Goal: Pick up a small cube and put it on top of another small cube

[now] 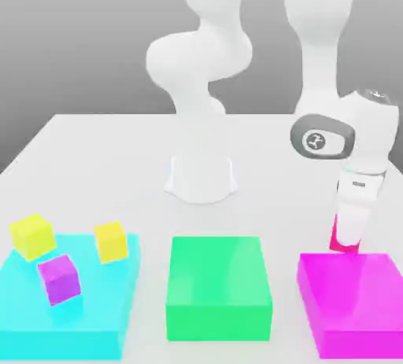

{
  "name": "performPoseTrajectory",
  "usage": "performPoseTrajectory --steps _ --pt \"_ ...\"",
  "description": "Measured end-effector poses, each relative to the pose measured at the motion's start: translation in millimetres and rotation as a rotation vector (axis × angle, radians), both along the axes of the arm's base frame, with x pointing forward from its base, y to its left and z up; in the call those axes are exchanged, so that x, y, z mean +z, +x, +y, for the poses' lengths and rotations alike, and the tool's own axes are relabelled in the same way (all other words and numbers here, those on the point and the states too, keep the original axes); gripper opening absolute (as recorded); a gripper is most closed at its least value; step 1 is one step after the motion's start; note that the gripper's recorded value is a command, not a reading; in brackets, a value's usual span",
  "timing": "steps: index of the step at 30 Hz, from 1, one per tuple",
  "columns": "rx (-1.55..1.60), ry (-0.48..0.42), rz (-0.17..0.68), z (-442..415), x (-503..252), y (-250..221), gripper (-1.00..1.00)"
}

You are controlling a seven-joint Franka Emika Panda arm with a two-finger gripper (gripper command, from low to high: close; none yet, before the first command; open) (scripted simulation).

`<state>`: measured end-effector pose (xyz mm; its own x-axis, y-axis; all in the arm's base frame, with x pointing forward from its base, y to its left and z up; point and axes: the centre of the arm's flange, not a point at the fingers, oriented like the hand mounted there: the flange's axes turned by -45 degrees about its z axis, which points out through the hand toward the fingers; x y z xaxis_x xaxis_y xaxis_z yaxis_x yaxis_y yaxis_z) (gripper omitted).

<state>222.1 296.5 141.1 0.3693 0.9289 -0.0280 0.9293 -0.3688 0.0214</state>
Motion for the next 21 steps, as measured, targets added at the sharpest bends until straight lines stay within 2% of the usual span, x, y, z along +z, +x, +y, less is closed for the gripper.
performPoseTrajectory --steps 9,17,21 --pt "-0.001 -0.015 -0.004 1 27 2 -1.00" --pt "0.002 0.024 0.007 0 54 -3 -1.00" --pt "-0.225 0.030 0.001 -33 72 59 -1.00"
